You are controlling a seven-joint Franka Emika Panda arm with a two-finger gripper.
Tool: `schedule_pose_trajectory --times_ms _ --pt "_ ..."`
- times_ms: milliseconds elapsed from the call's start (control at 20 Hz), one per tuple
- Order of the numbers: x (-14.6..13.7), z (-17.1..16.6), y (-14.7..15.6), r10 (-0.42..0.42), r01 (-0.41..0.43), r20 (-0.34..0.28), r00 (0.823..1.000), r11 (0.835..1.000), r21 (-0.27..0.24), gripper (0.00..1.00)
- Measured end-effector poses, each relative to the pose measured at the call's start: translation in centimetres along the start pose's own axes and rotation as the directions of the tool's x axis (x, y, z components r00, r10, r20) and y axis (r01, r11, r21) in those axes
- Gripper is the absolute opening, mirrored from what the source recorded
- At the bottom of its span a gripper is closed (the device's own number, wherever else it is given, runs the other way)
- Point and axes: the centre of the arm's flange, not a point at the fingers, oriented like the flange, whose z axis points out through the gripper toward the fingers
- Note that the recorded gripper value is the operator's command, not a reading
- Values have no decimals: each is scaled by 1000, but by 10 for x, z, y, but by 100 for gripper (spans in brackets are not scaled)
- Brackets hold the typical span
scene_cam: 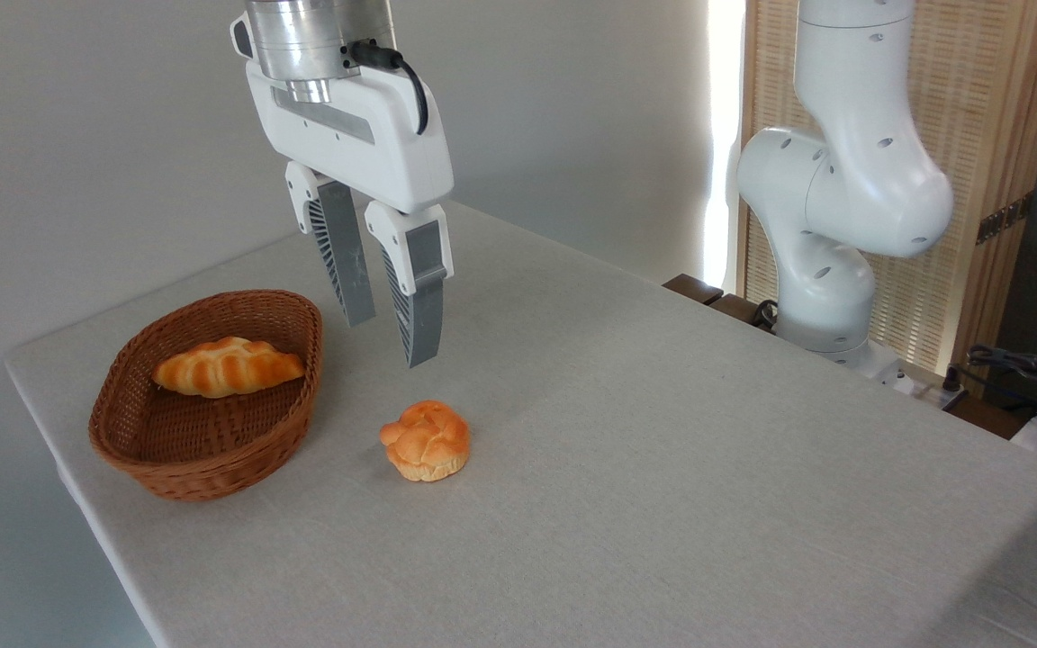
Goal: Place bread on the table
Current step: 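Open the gripper, release the roll, and raise the gripper away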
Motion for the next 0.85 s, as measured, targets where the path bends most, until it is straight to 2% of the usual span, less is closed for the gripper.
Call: schedule_pose_trajectory --times_ms 300,850 --pt "3 0 4 -4 3 -33 999 999 -37 100" --pt "4 0 4 -5 3 -35 999 999 -39 100"
